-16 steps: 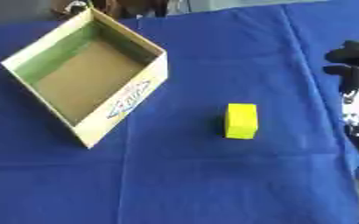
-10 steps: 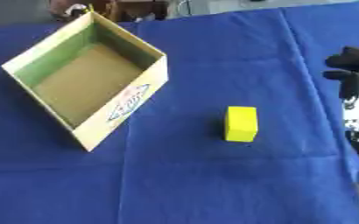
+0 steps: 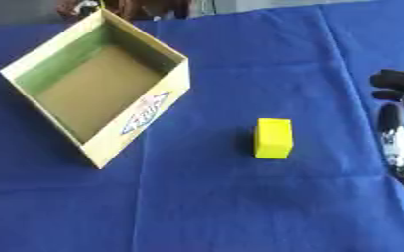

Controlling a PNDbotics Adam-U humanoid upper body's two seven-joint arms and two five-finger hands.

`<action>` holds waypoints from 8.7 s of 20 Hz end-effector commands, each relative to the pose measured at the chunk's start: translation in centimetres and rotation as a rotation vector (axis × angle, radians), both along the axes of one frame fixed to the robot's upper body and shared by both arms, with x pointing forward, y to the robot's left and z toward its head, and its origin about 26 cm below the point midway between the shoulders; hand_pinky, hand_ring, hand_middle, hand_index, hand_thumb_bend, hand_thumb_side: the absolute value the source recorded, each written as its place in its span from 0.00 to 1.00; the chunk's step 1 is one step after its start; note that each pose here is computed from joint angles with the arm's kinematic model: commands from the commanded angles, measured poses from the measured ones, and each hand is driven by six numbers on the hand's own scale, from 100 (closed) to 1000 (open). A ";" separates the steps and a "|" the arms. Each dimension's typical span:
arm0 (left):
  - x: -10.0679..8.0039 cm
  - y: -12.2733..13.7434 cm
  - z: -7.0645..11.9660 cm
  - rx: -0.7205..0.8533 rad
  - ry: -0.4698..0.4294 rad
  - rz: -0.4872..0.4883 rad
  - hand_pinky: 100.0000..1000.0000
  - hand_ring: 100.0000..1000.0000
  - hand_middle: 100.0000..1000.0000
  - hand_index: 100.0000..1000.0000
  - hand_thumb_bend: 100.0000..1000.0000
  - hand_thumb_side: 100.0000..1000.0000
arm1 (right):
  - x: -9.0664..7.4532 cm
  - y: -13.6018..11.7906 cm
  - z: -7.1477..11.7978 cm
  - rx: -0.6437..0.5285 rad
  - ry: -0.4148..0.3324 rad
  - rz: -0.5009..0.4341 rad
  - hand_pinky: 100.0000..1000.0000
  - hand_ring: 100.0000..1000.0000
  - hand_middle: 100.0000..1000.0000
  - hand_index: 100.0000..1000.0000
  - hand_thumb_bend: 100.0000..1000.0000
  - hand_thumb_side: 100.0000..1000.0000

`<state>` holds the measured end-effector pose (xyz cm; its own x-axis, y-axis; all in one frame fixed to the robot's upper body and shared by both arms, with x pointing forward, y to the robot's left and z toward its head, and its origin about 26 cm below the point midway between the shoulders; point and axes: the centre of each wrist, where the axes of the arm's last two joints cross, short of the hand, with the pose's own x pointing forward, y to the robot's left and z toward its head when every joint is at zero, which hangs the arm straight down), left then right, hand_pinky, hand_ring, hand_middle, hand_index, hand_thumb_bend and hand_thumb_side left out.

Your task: Pick up objects on the table and place them in the box.

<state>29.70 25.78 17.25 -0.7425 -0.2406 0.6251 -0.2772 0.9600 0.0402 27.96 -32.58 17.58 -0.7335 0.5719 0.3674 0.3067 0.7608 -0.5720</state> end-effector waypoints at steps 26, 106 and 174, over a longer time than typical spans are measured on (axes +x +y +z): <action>-0.3 0.2 0.3 0.043 0.004 -0.015 0.18 0.37 0.50 0.59 0.00 0.87 | -0.7 -3.2 10.2 -0.780 0.022 -0.256 0.84 0.80 0.80 0.91 0.10 0.92; -0.4 -0.5 -0.2 0.049 0.042 -0.069 0.18 0.37 0.50 0.58 0.00 0.88 | 2.0 7.3 13.3 -1.134 0.567 -0.223 0.92 0.87 0.88 0.98 0.48 0.65; -0.3 -1.0 -0.2 0.053 0.047 -0.087 0.18 0.37 0.50 0.58 0.00 0.89 | 2.6 6.6 13.1 -0.884 0.413 -0.340 0.36 0.38 0.32 0.44 0.00 0.35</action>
